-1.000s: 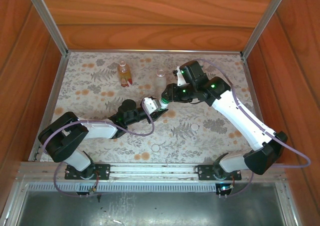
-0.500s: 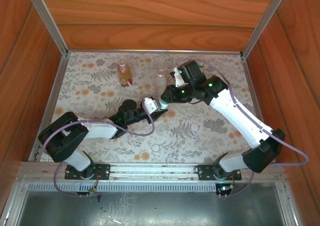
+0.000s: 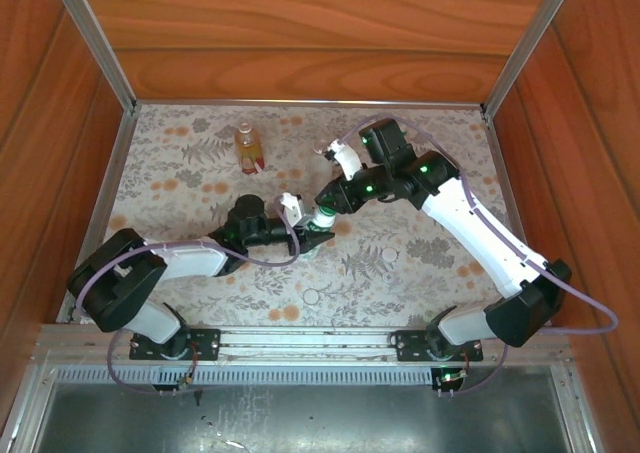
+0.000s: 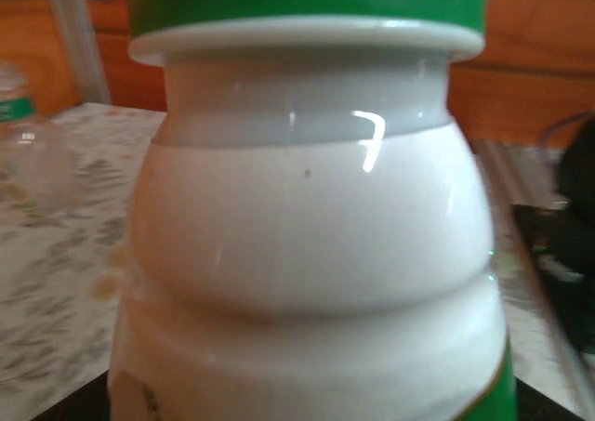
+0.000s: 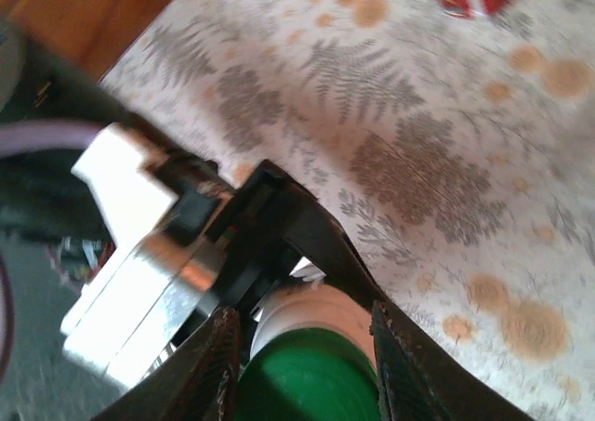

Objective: Screw on the bottle caps

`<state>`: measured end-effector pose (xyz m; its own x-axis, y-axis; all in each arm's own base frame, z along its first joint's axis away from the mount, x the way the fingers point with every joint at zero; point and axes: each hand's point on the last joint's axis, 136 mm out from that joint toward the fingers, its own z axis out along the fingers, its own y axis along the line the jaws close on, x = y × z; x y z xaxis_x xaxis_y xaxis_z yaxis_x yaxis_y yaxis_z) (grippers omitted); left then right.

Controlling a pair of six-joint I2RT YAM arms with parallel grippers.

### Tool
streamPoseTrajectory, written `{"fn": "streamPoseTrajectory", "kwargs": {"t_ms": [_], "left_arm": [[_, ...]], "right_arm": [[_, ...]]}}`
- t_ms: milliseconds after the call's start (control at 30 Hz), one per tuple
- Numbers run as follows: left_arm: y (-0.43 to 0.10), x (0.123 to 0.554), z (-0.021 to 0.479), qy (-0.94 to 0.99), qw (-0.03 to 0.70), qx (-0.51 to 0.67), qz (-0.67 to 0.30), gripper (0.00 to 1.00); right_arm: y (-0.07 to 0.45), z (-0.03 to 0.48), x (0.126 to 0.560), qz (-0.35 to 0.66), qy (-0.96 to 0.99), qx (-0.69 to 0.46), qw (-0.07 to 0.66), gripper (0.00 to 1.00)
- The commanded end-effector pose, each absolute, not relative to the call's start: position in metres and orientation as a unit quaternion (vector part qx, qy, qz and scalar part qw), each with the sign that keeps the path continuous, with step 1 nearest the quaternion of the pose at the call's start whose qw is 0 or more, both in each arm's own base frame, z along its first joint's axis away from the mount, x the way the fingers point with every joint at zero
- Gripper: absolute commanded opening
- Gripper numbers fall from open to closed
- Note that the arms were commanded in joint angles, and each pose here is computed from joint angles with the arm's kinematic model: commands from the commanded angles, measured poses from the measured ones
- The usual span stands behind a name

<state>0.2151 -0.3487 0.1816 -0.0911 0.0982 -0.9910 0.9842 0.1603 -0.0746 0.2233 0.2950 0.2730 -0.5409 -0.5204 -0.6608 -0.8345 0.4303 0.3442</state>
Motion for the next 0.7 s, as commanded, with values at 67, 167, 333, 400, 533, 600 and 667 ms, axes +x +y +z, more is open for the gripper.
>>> {"fn": "streamPoseTrajectory", "kwargs": {"t_ms": [67, 167, 333, 400, 533, 600, 667], "left_arm": [[-0.342, 0.194, 0.228, 0.532, 0.477, 0.463, -0.525, 0.53], [-0.34, 0.198, 0.23, 0.538, 0.485, 0.453, -0.52, 0.53], [-0.339, 0.203, 0.218, 0.546, 0.476, 0.456, -0.518, 0.53], [-0.339, 0.195, 0.218, 0.535, 0.456, 0.469, -0.535, 0.53], [-0.339, 0.183, 0.223, 0.512, 0.433, 0.49, -0.557, 0.53], [-0.338, 0.178, 0.228, 0.499, 0.433, 0.499, -0.561, 0.53], [-0.337, 0.175, 0.23, 0.492, 0.435, 0.504, -0.561, 0.53]], "right_arm": [[0.295, 0.282, 0.167, 0.385, 0.7, -0.569, 0.196, 0.18], [0.295, 0.281, 0.175, 0.369, 0.712, -0.565, 0.194, 0.24], [0.3, 0.295, 0.19, 0.365, 0.722, -0.532, 0.25, 0.48], [0.299, 0.302, 0.193, 0.369, 0.716, -0.52, 0.283, 0.56], [0.296, 0.308, 0.183, 0.399, 0.684, -0.526, 0.312, 0.64], [0.294, 0.306, 0.185, 0.401, 0.687, -0.518, 0.315, 0.66], [0.293, 0.306, 0.185, 0.414, 0.69, -0.509, 0.306, 0.65]]}}
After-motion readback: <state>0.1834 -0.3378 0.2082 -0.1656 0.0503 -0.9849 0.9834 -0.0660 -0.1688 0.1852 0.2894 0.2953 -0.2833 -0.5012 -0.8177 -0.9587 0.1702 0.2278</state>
